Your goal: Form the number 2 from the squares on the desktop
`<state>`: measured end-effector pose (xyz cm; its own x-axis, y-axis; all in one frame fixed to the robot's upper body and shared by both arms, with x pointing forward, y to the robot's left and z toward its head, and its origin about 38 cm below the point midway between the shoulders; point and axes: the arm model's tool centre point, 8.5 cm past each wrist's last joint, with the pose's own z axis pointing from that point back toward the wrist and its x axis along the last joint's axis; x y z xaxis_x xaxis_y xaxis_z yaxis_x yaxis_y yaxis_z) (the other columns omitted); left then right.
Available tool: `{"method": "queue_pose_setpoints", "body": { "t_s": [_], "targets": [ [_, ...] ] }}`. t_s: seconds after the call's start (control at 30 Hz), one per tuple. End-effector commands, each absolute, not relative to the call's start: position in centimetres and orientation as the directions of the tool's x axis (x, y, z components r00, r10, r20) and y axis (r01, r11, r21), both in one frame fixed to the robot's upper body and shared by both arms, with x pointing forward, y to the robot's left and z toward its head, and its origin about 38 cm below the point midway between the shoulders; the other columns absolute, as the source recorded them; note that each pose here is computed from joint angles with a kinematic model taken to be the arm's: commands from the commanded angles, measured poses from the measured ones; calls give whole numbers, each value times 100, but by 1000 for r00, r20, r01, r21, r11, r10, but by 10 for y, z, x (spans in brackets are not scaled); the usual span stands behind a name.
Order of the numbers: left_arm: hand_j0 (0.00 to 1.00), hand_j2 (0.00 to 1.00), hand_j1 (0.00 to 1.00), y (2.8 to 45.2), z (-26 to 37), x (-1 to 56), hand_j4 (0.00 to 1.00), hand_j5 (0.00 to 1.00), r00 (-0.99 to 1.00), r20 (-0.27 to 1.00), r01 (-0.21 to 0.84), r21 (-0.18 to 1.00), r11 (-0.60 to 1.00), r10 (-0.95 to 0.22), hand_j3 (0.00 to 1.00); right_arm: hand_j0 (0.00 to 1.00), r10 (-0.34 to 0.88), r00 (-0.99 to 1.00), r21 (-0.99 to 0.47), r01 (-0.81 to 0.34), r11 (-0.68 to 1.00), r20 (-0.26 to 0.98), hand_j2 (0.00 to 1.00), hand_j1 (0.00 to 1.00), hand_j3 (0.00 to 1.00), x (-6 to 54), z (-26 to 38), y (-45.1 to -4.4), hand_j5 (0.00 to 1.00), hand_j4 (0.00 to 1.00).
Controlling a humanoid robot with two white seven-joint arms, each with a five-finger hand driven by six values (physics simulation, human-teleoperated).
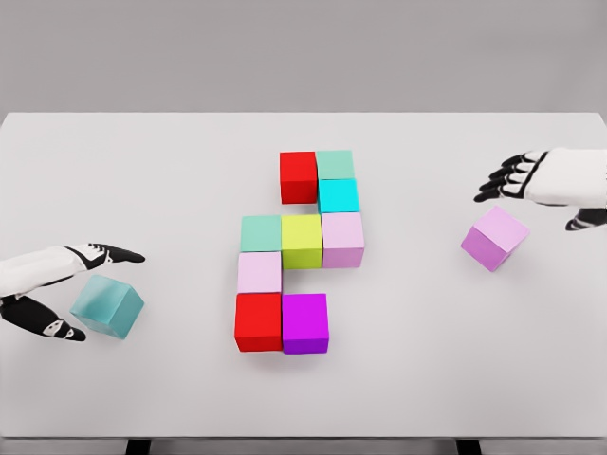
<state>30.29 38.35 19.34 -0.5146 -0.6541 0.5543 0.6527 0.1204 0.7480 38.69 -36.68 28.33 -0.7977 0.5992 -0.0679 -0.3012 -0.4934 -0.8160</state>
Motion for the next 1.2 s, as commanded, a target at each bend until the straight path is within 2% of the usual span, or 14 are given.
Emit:
{"method": "queue_pose_setpoints", "body": {
  "t_s": [0.0,0.5,0.87,0.93,1.1,1.17],
  "targets": [
    [100,100,100,383,193,303,100,100,-512,557,652,747,126,-654,100,100,590,-806,-817,-307,-489,-51,100,100,100,387,277,-361,100,100],
    [100,100,100,377,180,304,100,100,-524,552,661,744,99,-649,100,100,558,-830,-823,-306,-479,-16,100,100,100,391,262,-341,100,100],
    [95,95,95,377,169,306,95,95,-490,551,675,730,106,-675,95,100,547,-837,-796,-333,-506,2,100,100,100,389,242,-337,100,100],
    [89,89,89,376,167,305,89,89,-490,554,679,727,105,-673,89,100,550,-835,-789,-337,-513,-1,100,100,100,389,240,-338,100,100],
    [56,56,56,375,165,303,56,56,-490,562,684,722,106,-666,56,100,577,-817,-774,-371,-513,10,100,100,100,396,227,-346,100,100],
    [49,49,49,376,165,302,49,49,-488,564,686,719,107,-666,49,100,582,-813,-776,-365,-515,-4,100,100,100,402,227,-345,100,100]
  ]
}}
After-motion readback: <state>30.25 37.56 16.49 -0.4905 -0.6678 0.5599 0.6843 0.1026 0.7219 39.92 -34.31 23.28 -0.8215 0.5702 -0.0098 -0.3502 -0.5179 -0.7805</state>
